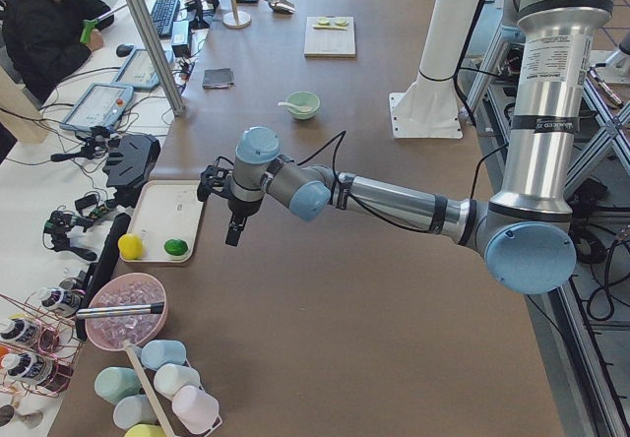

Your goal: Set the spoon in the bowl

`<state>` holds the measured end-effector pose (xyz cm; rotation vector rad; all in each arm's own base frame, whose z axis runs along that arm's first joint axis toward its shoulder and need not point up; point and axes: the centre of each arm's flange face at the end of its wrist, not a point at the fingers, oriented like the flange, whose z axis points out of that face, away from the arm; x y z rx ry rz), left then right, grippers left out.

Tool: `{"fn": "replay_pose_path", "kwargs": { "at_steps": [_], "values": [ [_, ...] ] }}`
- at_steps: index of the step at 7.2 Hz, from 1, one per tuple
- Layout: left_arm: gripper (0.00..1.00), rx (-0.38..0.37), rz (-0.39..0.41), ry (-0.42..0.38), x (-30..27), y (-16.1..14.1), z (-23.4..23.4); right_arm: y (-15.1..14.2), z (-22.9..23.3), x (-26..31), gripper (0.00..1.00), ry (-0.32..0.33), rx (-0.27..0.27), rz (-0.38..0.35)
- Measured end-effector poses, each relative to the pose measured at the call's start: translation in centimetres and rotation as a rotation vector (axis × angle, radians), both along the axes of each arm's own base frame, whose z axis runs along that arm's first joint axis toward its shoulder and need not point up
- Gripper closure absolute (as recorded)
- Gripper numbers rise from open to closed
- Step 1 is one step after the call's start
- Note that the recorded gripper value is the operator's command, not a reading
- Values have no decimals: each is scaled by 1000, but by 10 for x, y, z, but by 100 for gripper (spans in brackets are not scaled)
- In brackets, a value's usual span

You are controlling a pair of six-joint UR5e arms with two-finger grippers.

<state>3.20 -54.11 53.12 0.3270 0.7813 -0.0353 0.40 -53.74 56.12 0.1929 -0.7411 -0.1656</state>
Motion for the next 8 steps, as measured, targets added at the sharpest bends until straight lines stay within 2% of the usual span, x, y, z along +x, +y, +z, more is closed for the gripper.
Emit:
{"fn": "replay_pose_path", "kwargs": {
  "at_steps": [2,3,5,8],
  "values": [
    [2,-44,-10,49,-25,8,19,22,64,49,0,-33,-48,0],
    [2,-47,-16,49,-49,17,31,31,78,55,0,-34,-62,2],
    [2,-63,10,16,-84,31,55,42,90,58,0,-33,-81,4],
    [2,-100,17,1,-92,44,77,52,95,58,0,-38,-97,6]
  ]
}}
